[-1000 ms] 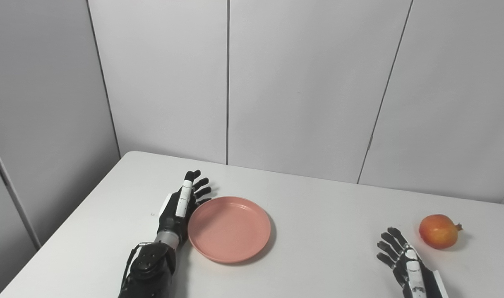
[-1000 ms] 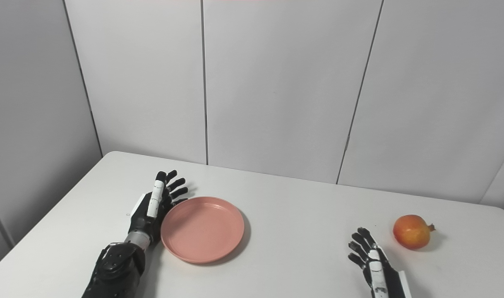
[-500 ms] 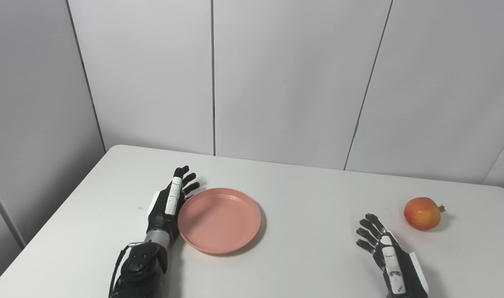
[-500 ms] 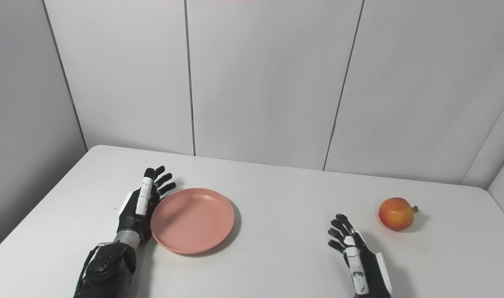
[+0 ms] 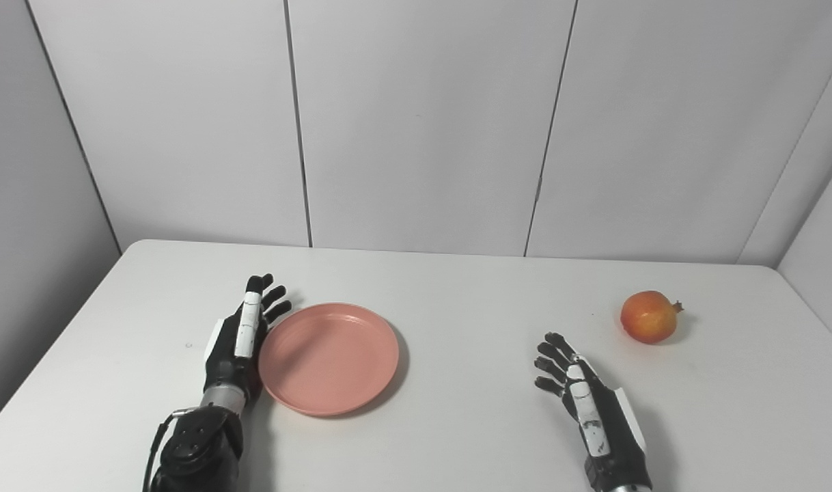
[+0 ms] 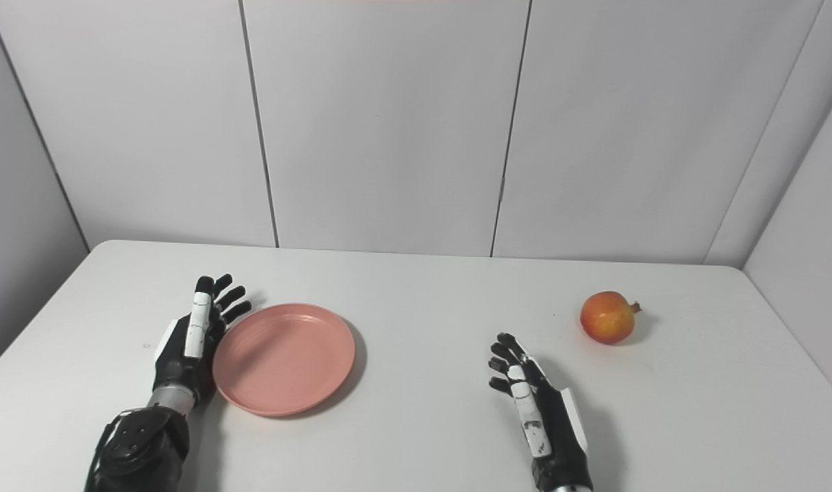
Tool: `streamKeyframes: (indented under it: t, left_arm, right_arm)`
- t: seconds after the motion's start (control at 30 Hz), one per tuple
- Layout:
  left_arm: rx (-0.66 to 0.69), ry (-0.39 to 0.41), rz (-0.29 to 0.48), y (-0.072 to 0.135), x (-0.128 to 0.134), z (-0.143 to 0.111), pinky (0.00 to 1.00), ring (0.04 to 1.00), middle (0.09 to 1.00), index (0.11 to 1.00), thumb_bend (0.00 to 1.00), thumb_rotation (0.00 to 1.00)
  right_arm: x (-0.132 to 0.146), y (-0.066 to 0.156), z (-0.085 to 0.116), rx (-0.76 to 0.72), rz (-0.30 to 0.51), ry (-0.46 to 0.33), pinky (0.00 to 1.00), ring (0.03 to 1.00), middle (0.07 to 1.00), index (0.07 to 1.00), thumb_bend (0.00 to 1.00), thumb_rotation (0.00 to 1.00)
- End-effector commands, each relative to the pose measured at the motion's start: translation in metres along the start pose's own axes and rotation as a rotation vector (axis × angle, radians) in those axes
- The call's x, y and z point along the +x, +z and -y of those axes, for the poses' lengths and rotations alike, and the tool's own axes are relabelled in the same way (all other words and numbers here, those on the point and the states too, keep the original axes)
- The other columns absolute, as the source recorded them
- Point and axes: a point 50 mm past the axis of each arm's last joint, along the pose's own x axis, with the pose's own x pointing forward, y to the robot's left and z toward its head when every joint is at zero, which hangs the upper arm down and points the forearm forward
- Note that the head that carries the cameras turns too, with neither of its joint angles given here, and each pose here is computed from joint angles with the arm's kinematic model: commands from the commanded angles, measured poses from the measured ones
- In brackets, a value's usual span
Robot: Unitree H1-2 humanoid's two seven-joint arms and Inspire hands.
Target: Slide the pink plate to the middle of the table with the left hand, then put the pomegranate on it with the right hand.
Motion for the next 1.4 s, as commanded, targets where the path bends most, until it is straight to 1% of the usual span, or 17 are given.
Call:
streamKeyframes:
  t: [0.0,0.2,0.33,0.6,0.67,0.8,1.0,1.1,1.3,1.37]
  left_arm:
    - [-0.004,-0.009,0.006,0.006,0.002,0.009,0.77,0.862,0.896,0.907,0.99,0.94]
    - [0.003,-0.044,0.011,0.004,-0.001,0.019,0.77,0.856,0.902,0.908,0.98,0.94]
    - [-0.010,-0.053,0.005,0.003,-0.004,0.031,0.78,0.859,0.907,0.908,0.98,0.93]
    - [-0.076,-0.065,0.060,0.004,-0.016,0.051,0.81,0.876,0.899,0.901,0.95,0.91]
    - [-0.083,-0.069,0.065,0.004,-0.018,0.053,0.81,0.878,0.897,0.902,0.95,0.92]
    - [-0.104,-0.072,0.068,0.004,-0.020,0.058,0.82,0.887,0.891,0.905,1.00,0.91]
    - [-0.111,-0.076,0.064,0.004,-0.024,0.068,0.81,0.880,0.892,0.910,1.00,0.91]
    - [-0.107,-0.076,0.063,0.003,-0.026,0.072,0.85,0.889,0.901,0.939,1.00,0.93]
    - [-0.121,-0.081,0.073,0.004,-0.029,0.077,0.88,0.900,0.914,0.962,0.99,0.92]
    - [-0.125,-0.084,0.069,0.005,-0.027,0.079,0.88,0.902,0.916,0.965,0.98,0.93]
  right_arm:
    - [-0.005,-0.007,-0.007,0.012,-0.031,-0.005,0.79,0.840,0.859,0.862,0.81,1.00]
    - [-0.006,-0.008,-0.012,0.011,-0.025,-0.002,0.79,0.834,0.864,0.868,0.80,1.00]
    - [-0.007,-0.006,-0.016,0.021,-0.039,-0.007,0.80,0.843,0.865,0.866,0.80,1.00]
    - [-0.009,-0.004,-0.017,0.026,-0.047,-0.011,0.80,0.845,0.863,0.863,0.78,1.00]
    - [-0.009,-0.004,-0.017,0.025,-0.048,-0.010,0.80,0.845,0.862,0.861,0.78,0.99]
    - [-0.010,-0.005,-0.018,0.021,-0.051,-0.008,0.80,0.844,0.865,0.863,0.79,1.00]
    - [-0.010,-0.004,-0.019,0.018,-0.049,-0.009,0.79,0.846,0.866,0.864,0.79,1.00]
    - [-0.011,-0.003,-0.020,0.019,-0.043,-0.008,0.79,0.842,0.866,0.862,0.78,0.99]
    - [-0.014,0.000,-0.023,0.029,-0.035,-0.003,0.79,0.840,0.870,0.857,0.78,0.99]
    - [-0.014,0.001,-0.023,0.032,-0.036,-0.012,0.79,0.842,0.879,0.855,0.78,0.98]
